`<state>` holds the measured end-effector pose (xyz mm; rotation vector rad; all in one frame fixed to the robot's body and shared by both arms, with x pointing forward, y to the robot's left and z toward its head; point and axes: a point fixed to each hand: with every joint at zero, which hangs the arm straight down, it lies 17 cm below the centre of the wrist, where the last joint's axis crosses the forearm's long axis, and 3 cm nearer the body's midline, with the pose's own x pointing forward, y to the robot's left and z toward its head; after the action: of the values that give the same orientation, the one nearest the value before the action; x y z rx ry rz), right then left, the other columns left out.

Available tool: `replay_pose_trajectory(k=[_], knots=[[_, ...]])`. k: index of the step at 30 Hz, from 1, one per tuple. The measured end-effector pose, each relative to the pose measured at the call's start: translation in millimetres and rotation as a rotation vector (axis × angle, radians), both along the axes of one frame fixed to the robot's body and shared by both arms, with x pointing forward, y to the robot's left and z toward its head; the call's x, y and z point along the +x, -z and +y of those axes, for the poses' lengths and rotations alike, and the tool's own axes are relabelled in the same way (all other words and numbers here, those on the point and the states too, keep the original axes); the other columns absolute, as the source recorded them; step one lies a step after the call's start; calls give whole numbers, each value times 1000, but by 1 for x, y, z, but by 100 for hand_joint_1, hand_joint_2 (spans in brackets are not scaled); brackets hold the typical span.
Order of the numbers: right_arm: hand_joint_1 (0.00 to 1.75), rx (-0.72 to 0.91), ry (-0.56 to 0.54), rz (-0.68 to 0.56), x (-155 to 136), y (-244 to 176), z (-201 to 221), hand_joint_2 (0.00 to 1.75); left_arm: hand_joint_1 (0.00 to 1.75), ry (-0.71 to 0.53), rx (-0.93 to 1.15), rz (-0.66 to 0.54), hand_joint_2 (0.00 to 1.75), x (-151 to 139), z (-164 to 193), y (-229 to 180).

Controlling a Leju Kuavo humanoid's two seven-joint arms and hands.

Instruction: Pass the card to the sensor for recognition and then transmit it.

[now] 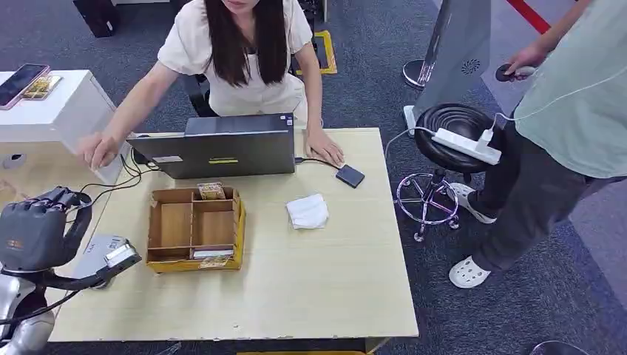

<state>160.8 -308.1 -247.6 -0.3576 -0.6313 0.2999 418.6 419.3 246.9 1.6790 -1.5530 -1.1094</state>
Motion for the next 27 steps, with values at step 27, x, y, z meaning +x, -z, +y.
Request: replay_pose_trajectory(k=[27], knots=[[0, -26, 21, -12, -5, -1, -6, 0, 175, 224, -856, 220, 175, 19, -17, 35]])
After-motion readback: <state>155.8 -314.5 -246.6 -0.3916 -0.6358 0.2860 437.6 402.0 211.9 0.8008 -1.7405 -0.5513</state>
